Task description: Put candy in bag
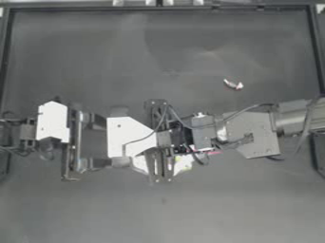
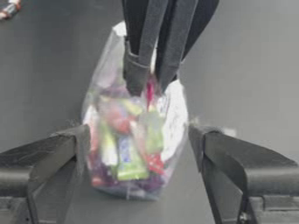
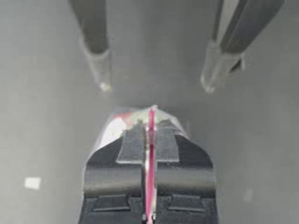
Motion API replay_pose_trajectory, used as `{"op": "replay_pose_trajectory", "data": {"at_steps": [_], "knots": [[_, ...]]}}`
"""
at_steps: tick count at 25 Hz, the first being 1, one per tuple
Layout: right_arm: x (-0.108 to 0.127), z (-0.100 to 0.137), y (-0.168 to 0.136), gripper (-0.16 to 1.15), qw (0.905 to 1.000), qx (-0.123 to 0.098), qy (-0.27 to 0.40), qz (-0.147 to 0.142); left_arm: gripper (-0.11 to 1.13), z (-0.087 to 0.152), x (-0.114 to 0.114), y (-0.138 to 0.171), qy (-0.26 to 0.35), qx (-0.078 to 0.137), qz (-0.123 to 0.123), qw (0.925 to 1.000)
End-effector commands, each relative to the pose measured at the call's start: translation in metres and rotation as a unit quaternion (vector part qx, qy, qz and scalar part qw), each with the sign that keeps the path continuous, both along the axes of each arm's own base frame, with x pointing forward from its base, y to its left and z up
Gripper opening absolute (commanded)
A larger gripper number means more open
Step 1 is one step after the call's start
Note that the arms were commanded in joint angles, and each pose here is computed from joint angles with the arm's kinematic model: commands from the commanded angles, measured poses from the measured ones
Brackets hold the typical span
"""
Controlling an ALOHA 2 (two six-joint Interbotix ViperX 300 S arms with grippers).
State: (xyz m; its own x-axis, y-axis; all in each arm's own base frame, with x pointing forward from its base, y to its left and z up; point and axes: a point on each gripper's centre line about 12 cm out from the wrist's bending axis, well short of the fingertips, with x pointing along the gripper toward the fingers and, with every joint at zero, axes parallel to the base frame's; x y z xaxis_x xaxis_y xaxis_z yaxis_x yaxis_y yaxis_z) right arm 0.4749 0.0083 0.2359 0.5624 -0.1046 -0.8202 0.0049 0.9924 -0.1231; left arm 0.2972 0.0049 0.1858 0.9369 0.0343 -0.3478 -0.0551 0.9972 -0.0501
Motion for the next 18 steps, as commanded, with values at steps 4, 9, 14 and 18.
{"op": "replay_pose_trajectory", "data": {"at_steps": [4, 9, 14, 18], "knots": [[-0.003, 0.022, 0.000, 0.04, 0.9995, 0.002, -0.031, 0.001, 0.98, 0.009, 0.015, 0.000, -0.019, 0.002, -0.001, 0.9998], [-0.003, 0.022, 0.000, 0.04, 0.9995, 0.002, -0.031, 0.001, 0.98, 0.008, 0.019, 0.000, -0.021, 0.002, -0.001, 0.9998], [-0.003, 0.023, 0.000, 0.04, 0.9994, 0.002, -0.034, 0.002, 0.98, 0.006, 0.024, 0.000, -0.021, 0.003, 0.000, 0.9998], [-0.003, 0.023, 0.000, 0.04, 0.9994, 0.002, -0.034, 0.002, 0.96, 0.005, 0.027, 0.000, -0.020, 0.003, 0.000, 0.9998]]}}
